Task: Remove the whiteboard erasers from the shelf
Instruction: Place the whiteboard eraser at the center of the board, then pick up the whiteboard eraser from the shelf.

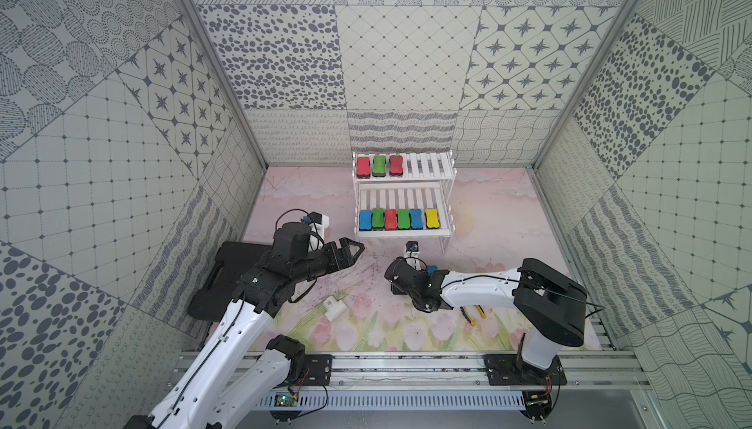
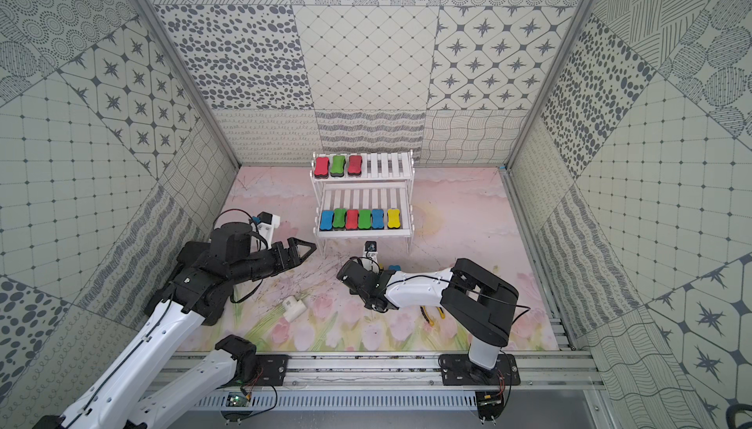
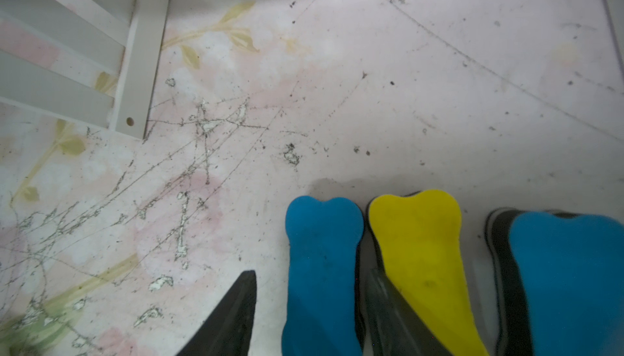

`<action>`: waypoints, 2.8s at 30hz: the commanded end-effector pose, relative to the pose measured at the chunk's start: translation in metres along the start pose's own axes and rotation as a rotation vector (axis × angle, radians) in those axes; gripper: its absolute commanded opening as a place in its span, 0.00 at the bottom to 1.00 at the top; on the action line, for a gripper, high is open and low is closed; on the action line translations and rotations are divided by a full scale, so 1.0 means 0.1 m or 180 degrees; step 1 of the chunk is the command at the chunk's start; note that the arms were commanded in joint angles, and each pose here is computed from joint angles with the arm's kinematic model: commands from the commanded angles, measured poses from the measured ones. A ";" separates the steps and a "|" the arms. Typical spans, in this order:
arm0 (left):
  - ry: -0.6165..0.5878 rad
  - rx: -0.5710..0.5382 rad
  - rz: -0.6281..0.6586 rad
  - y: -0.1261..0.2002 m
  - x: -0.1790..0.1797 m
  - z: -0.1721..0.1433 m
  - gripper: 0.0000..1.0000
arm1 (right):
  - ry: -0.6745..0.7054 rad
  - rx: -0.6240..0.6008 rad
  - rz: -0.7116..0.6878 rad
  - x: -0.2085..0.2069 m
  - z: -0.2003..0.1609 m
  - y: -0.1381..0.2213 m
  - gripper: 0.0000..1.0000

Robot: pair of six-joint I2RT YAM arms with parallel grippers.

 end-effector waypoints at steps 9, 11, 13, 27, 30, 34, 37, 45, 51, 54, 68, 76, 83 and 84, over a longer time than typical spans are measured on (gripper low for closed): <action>-0.0217 0.0109 -0.0211 0.19 -0.52 0.14 0.89 | 0.0262 -0.0622 0.0356 -0.13 0.65 1.00 0.49; -0.0293 0.0110 -0.0230 0.16 -0.69 0.23 0.86 | 0.0287 -0.0650 0.0332 -0.26 0.75 1.13 0.48; -0.0459 0.0100 -0.0149 0.08 -0.89 0.30 0.84 | 0.0219 -0.0647 0.0345 -0.42 0.83 1.21 0.45; -0.1630 -0.0215 0.0548 -0.83 -1.98 0.77 0.67 | -0.0047 -0.0679 0.0247 -1.01 0.84 1.40 0.44; -0.1763 -0.0294 0.0707 -0.98 -2.08 0.89 0.64 | -0.0083 -0.0656 0.0253 -1.05 0.81 1.38 0.44; -0.1871 -0.0417 0.0927 -1.13 -2.12 1.04 0.61 | -0.0118 -0.0640 0.0247 -1.10 0.79 1.37 0.44; -0.1915 -0.0531 0.1069 -1.22 -2.09 1.12 0.61 | -0.0138 -0.0633 0.0238 -1.13 0.77 1.36 0.44; -0.2030 -0.0850 0.1430 -1.35 -1.99 1.25 0.58 | -0.0186 -0.0605 0.0231 -1.18 0.75 1.34 0.45; -0.2049 -0.0988 0.1622 -1.40 -1.92 1.31 0.60 | -0.0219 -0.0593 0.0211 -1.21 0.73 1.32 0.45; -0.2044 -0.1017 0.1672 -1.44 -1.88 1.32 0.61 | -0.0235 -0.0605 0.0206 -1.23 0.73 1.33 0.45; -0.2008 -0.0919 0.1695 -1.64 -1.79 1.28 0.63 | -0.0308 -0.0656 0.0191 -1.31 0.73 1.37 0.46; -0.1984 -0.0800 0.1723 -1.75 -1.72 1.22 0.56 | -0.0344 -0.0684 0.0176 -1.35 0.74 1.39 0.46; -0.1955 -0.0791 0.1721 -1.76 -1.71 1.21 0.42 | -0.0375 -0.0702 0.0158 -1.38 0.73 1.40 0.46; -0.1942 -0.0796 0.1710 -1.76 -1.72 1.22 0.41 | -0.0377 -0.0704 0.0160 -1.38 0.73 1.40 0.46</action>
Point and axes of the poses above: each gripper's point midway between its finger pads, its own y axis back along the fingers, its own x axis along the line the jaws close on, z = x × y, the point moved 3 cm from there along y, back along the fingers, and after that the axes turned 15 degrees about y, right-handed, at the moved point
